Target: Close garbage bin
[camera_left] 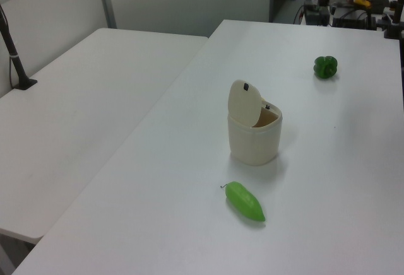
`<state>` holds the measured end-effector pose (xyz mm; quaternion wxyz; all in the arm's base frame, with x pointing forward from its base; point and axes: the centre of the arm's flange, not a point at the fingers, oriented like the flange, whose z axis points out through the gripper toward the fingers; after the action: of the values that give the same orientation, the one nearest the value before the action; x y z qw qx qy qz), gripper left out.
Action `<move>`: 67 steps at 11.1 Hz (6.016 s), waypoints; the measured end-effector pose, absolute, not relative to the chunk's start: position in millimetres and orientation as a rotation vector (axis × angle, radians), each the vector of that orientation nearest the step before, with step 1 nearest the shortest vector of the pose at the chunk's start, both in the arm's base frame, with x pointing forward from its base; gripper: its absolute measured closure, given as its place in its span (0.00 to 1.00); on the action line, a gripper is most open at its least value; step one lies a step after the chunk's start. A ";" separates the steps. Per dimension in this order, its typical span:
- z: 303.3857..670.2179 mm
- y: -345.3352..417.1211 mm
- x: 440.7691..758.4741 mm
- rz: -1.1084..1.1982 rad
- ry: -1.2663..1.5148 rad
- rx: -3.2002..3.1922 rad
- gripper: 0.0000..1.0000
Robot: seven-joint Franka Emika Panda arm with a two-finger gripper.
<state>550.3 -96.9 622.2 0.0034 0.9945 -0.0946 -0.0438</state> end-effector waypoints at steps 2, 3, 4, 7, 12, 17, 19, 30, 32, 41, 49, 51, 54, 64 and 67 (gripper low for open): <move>622.2 -101.8 549.4 -0.137 -0.311 3.117 0.00; 622.2 -102.9 549.2 -0.137 -0.314 3.117 0.00; 622.2 -102.9 549.2 -0.137 -0.314 3.117 0.00; 622.3 -102.9 549.1 -0.137 -0.314 3.117 0.00; 622.3 -102.2 549.3 -0.137 -0.312 3.117 0.00; 628.4 -80.7 554.1 -0.112 -0.259 3.155 0.00; 633.0 -64.2 556.4 -0.096 -0.207 3.169 0.06; 613.1 127.1 614.1 0.397 0.698 3.278 0.99; 603.3 158.5 627.6 0.549 0.802 3.281 0.99; 532.5 230.0 637.9 0.449 1.228 3.148 0.99; 506.8 208.5 631.6 0.137 1.357 2.985 0.99; 503.9 194.4 633.0 0.095 1.346 2.994 0.99; 489.0 184.1 632.9 0.030 1.332 2.968 0.99; 439.9 189.4 635.6 -0.109 1.335 2.952 0.99; 447.6 190.5 636.3 -0.088 1.310 2.961 0.99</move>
<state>636.3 190.5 447.6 -0.0489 0.9131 0.4039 -0.0270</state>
